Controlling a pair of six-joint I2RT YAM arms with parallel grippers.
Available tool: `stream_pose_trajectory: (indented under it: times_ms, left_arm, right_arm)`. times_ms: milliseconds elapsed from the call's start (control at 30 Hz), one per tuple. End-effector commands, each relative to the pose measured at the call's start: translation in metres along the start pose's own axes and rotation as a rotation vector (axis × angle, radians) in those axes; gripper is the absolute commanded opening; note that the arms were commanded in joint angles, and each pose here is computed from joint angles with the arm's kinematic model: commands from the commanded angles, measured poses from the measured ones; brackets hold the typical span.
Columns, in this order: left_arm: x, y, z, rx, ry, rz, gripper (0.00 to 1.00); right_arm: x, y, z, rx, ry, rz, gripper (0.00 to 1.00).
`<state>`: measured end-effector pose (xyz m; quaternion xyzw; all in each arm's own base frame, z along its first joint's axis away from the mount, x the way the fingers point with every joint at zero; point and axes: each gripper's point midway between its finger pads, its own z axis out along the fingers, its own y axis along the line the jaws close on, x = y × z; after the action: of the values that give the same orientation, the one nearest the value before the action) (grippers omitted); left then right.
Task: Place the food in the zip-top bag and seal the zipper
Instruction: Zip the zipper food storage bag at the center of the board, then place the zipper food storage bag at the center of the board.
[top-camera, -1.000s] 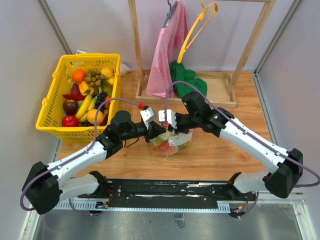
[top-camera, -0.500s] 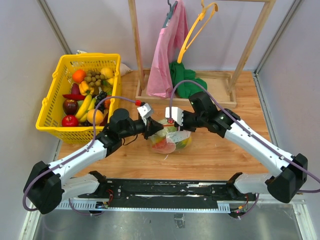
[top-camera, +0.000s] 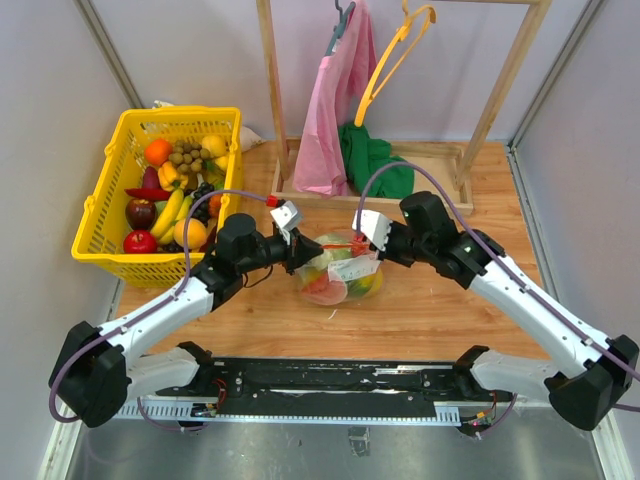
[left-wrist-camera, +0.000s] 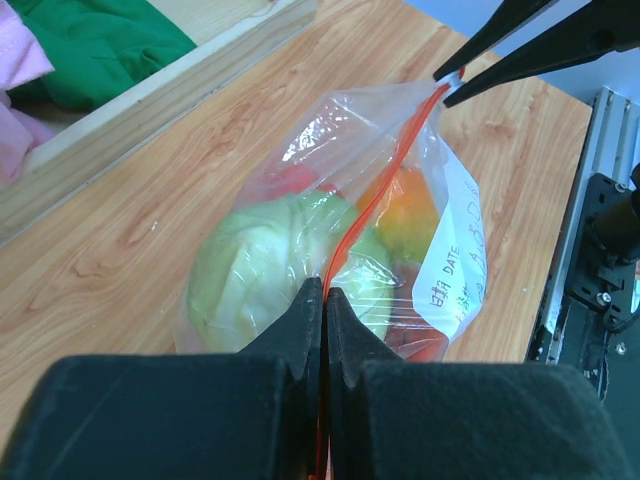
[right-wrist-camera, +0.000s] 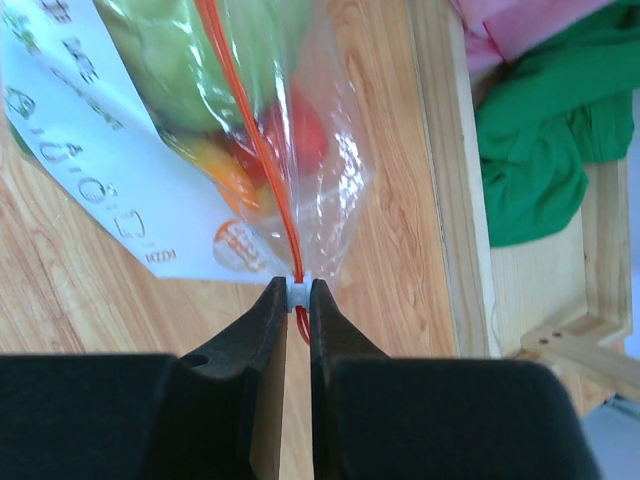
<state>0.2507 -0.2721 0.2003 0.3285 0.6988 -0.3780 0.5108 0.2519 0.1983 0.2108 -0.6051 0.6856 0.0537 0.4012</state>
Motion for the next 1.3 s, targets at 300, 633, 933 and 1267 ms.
stream_pose_trajectory:
  times_ms: [300, 633, 933, 1267]
  left_arm:
    - [0.028, 0.015, -0.007, -0.074, 0.125, -0.064, 0.0]
    - [-0.024, 0.022, 0.005, -0.083, 0.051, 0.018, 0.0]
    - [-0.083, 0.043, 0.015, -0.175, -0.043, 0.14, 0.0]
    - [0.0, 0.013, 0.032, -0.144, 0.064, 0.083, 0.06]
  right_arm:
    - [0.055, -0.009, -0.027, 0.224, 0.141, 0.215, 0.01]
    - [0.026, -0.065, -0.024, 0.456, 0.026, 0.258, 0.01]
    - [0.002, -0.106, -0.037, 0.621, -0.101, 0.312, 0.01]
    - [0.038, -0.04, 0.007, 0.433, -0.135, 0.449, 0.08]
